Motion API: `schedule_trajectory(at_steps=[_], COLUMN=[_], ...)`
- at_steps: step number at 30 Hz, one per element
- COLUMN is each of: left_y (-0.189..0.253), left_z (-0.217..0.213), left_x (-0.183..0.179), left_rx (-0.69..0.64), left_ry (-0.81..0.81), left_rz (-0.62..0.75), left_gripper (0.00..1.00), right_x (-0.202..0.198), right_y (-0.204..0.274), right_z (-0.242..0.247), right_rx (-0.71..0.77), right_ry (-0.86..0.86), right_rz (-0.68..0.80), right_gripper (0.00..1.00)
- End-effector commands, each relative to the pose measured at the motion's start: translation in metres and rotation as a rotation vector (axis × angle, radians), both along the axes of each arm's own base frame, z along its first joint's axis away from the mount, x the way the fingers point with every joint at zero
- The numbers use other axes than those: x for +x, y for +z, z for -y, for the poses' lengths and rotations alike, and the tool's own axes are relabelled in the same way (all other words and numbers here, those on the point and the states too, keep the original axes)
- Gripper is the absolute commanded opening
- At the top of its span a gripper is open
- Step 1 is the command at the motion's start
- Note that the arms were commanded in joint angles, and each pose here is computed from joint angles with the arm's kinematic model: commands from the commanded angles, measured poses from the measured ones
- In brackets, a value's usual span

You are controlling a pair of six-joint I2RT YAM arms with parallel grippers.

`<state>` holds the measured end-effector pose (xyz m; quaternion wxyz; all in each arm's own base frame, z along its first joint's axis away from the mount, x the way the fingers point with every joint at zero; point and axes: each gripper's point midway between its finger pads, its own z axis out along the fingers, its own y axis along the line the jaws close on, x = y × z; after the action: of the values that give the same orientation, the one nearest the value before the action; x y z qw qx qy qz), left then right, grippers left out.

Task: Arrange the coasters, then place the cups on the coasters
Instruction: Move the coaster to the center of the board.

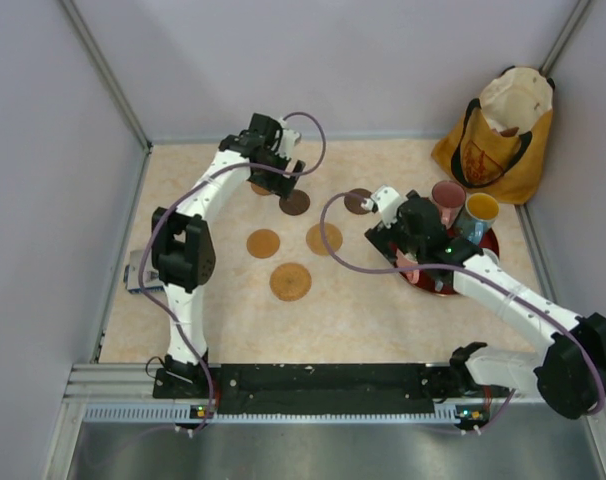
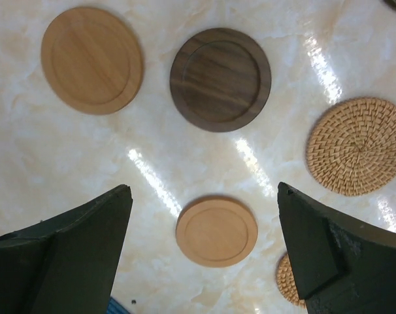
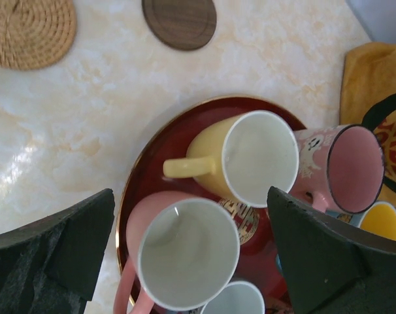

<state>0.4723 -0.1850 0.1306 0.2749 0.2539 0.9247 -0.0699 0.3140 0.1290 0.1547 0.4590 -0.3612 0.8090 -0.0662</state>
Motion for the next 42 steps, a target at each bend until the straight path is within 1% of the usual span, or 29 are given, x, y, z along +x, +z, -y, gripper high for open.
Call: schedule_trajectory(at_steps=[1,5,8,11,14,18,23,27,32,38,42], left_y=[0.019,0.026,0.019,0.007,0.002,0.001,-0.005,-0.013,-0.020,-0.027,-0.020], left_z=[-0.042,-0.082,-0.107,-0.117,-0.113,-0.098,-0.070,-0.054,-0.052,-0.059,-0.068], left_x=[-0.016,-0.027,-0.034,-0.042,-0.049,-0.049,-0.030,-0.014,-0.006,-0.018,-0.027], left_rx=[0.000,-0.064,-0.064,-0.073,-0.090,-0.139,-0.076,-0.095,-0.099,-0.076,-0.048], left_ry=[0.090,0.166,0.212,0.229,0.212,0.173,0.139,0.157,0.172,0.167,0.167], left_rz=[0.001,0.015,0.015,-0.017,-0.039,-0.052,-0.042,-0.096,-0.112,-0.105,-0.079], left_gripper=[0.97,0.97,0.97,0.97,0.97,0.97,0.98,0.97,0.97,0.97,0.97], right_x=[0.033,0.059,0.084,0.107,0.123,0.133,0.138,0.146,0.158,0.181,0.195], right_y=[0.044,0.057,0.052,0.031,0.010,-0.021,-0.040,-0.052,-0.067,-0.078,-0.084], right_z=[-0.007,-0.012,-0.014,-0.014,-0.017,-0.022,-0.033,-0.039,-0.048,-0.060,-0.065], right_rx=[0.074,0.109,0.114,0.068,0.035,0.012,0.067,0.099,0.102,0.192,0.225], right_ry=[-0.083,-0.131,-0.199,-0.267,-0.289,-0.292,-0.274,-0.280,-0.268,-0.294,-0.326], right_rz=[0.090,0.066,0.032,-0.016,-0.064,-0.143,-0.226,-0.258,-0.289,-0.333,-0.365], right_gripper=[0.99,0.99,0.99,0.99,0.99,0.99,0.99,0.99,0.99,0.98,0.98])
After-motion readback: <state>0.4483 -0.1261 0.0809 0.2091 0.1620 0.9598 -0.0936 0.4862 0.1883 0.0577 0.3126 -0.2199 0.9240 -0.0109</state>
